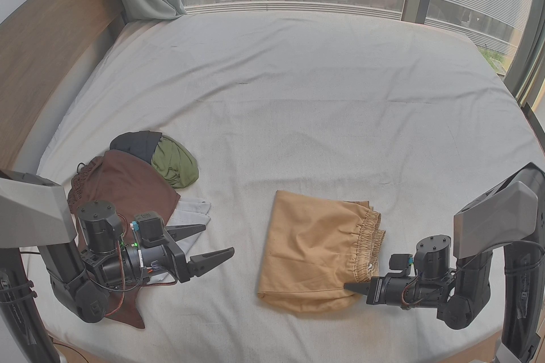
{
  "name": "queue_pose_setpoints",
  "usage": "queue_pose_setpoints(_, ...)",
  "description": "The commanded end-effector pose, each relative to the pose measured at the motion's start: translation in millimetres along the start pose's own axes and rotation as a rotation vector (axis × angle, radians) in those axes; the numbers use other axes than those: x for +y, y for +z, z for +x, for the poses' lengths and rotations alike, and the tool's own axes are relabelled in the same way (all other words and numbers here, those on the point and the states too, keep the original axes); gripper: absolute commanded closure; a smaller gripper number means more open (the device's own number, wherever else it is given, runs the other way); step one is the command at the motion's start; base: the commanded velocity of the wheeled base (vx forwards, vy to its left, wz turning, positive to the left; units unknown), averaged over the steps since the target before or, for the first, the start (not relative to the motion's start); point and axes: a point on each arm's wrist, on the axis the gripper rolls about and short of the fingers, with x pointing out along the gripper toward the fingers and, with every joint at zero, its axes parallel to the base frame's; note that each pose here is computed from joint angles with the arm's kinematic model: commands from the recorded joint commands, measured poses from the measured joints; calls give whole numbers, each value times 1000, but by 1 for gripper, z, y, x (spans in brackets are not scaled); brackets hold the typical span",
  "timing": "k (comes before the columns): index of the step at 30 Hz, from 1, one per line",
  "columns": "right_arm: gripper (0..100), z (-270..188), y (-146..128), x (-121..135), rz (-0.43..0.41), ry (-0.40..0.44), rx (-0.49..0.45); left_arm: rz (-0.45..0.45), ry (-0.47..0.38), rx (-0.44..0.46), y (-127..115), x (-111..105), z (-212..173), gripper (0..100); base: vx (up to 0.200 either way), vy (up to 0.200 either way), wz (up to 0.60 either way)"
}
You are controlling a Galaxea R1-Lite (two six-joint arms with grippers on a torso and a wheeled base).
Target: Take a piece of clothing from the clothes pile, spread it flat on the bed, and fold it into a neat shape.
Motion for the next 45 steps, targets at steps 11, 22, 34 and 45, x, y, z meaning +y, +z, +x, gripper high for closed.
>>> queue_pose_setpoints(11,100,-26,28,43,-95,137,-128,191,76,12,-3,13,-13,0,0,0,0)
queue_pose_setpoints(22,100,-39,36,58,-128,190,-174,258,124,37,-9,19,-22,0,0,0,0)
queue_pose_setpoints(34,100,-50,45,69,-159,246,-212,249,126,48,-11,17,-25,0,0,0,0)
queue_pose_setpoints(45,100,-64,52,79,-188,299,-244,246,125,55,-12,16,-27,0,0,0,0)
